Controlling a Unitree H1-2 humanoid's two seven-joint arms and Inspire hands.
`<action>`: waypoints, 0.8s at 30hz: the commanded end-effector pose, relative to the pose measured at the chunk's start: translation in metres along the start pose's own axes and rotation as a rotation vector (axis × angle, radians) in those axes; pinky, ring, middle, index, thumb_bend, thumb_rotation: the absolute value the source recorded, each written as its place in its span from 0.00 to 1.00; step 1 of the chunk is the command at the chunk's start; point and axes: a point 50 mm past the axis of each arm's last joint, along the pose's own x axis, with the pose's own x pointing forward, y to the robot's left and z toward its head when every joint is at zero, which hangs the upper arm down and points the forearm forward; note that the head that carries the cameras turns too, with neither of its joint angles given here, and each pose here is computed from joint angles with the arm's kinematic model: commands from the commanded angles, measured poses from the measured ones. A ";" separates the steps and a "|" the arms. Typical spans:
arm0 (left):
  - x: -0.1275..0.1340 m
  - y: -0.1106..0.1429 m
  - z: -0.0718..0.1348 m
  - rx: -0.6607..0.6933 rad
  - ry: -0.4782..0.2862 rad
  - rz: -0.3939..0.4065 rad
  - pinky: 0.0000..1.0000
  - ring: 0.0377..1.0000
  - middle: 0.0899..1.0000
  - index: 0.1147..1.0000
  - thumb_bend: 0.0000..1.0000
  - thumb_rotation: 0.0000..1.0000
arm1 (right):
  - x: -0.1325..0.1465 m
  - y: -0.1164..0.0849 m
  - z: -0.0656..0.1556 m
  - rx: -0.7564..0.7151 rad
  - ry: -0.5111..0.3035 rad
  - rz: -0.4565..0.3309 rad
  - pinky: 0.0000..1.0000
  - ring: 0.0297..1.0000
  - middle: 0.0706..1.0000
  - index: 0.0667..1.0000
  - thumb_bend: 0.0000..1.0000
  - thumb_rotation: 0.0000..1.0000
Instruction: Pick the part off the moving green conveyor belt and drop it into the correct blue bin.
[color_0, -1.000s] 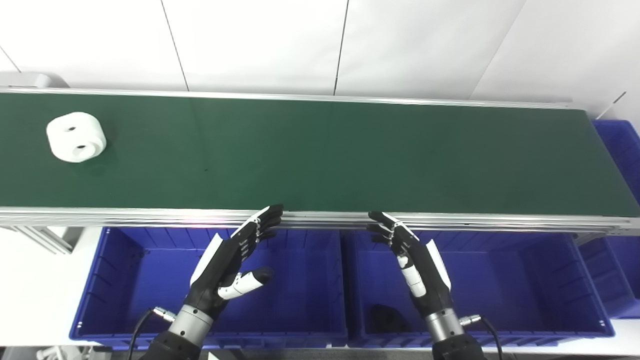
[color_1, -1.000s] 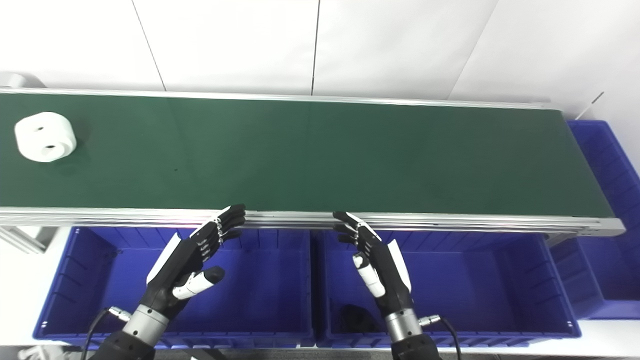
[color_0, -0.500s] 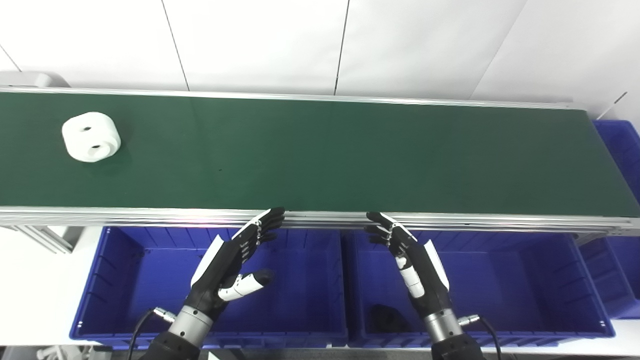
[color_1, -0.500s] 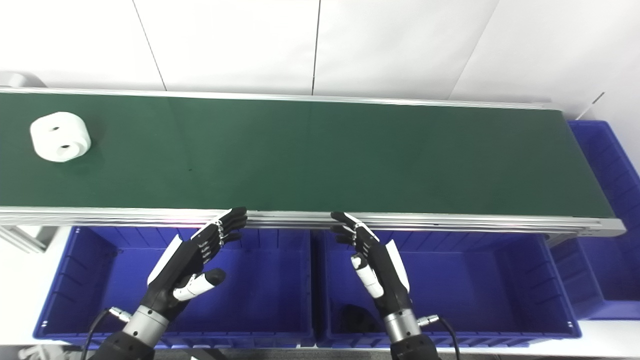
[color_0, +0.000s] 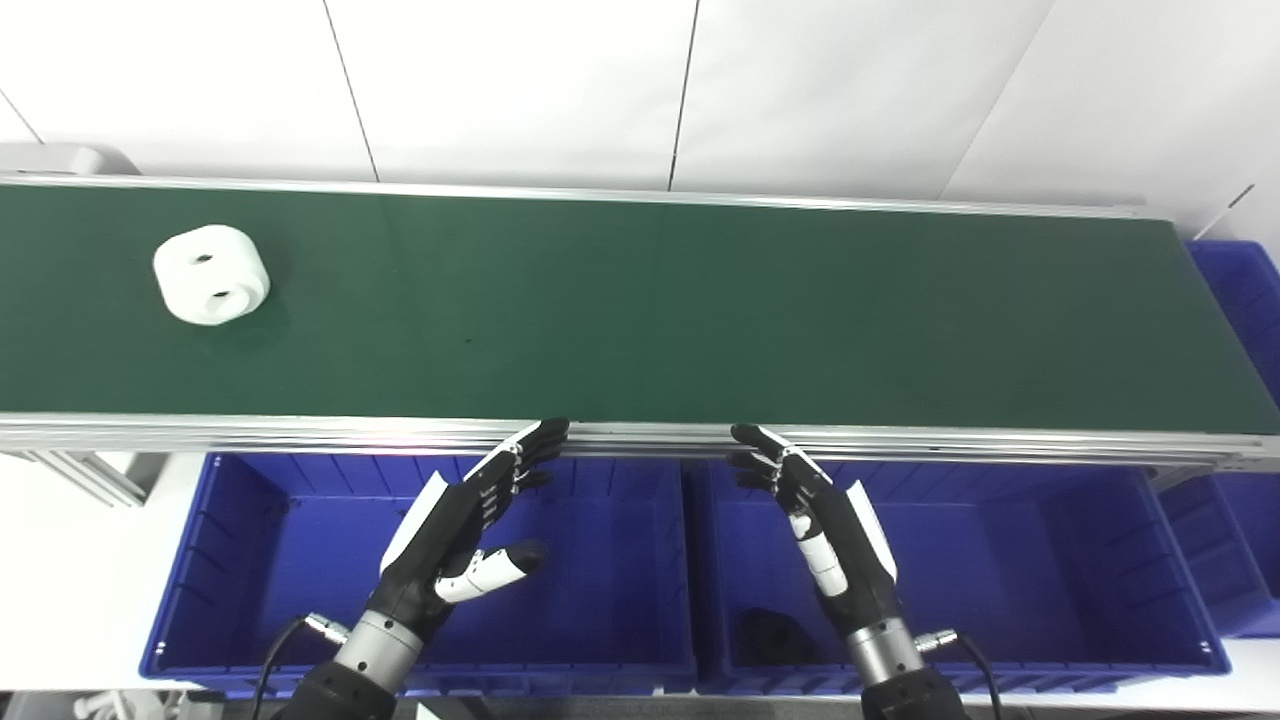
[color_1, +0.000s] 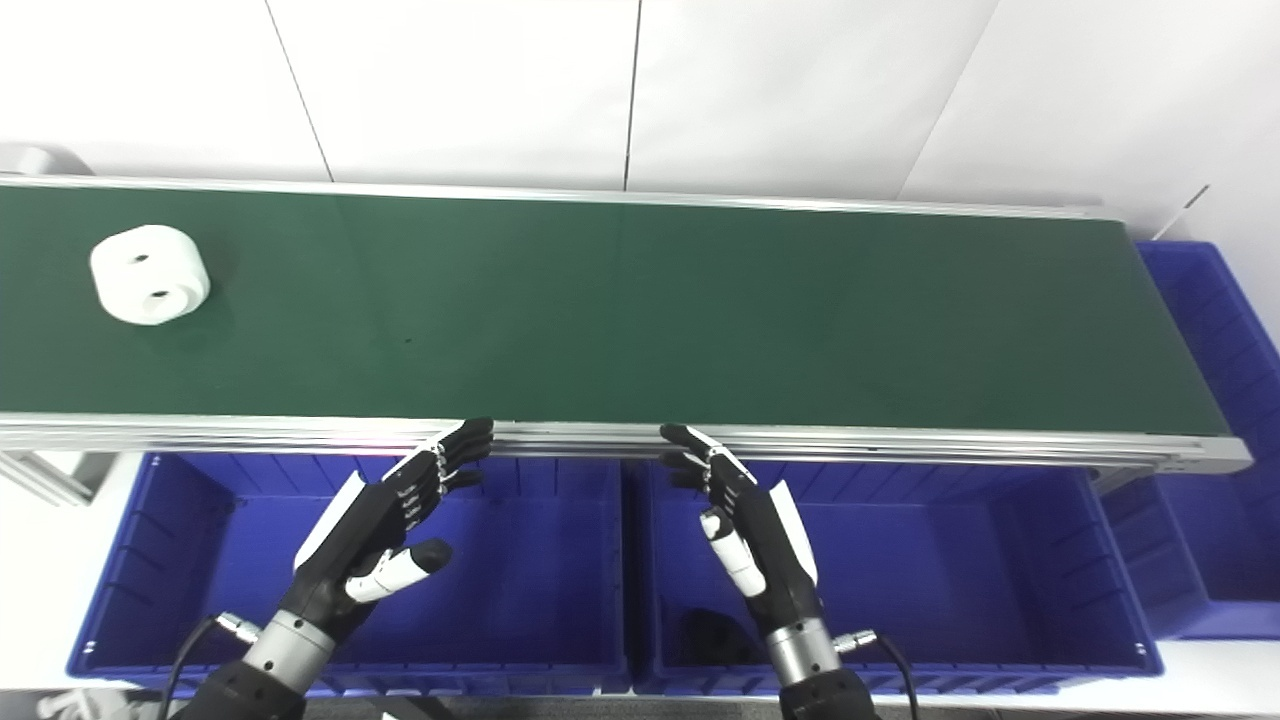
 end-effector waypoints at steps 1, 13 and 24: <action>0.006 0.001 0.008 0.004 -0.049 -0.008 0.86 0.91 0.91 0.87 0.87 0.75 | 0.003 0.000 0.008 0.002 -0.071 -0.002 0.77 0.80 0.86 0.82 0.84 1.00; 0.006 0.000 0.009 0.009 -0.053 -0.008 0.85 0.91 0.90 0.87 0.87 0.75 | 0.003 0.000 0.008 -0.005 -0.072 -0.001 0.76 0.80 0.86 0.81 0.83 1.00; 0.004 -0.005 -0.003 0.003 -0.058 -0.016 0.86 0.91 0.91 0.86 0.88 0.75 | -0.002 -0.001 -0.004 -0.003 -0.037 0.015 0.77 0.81 0.88 0.82 0.84 1.00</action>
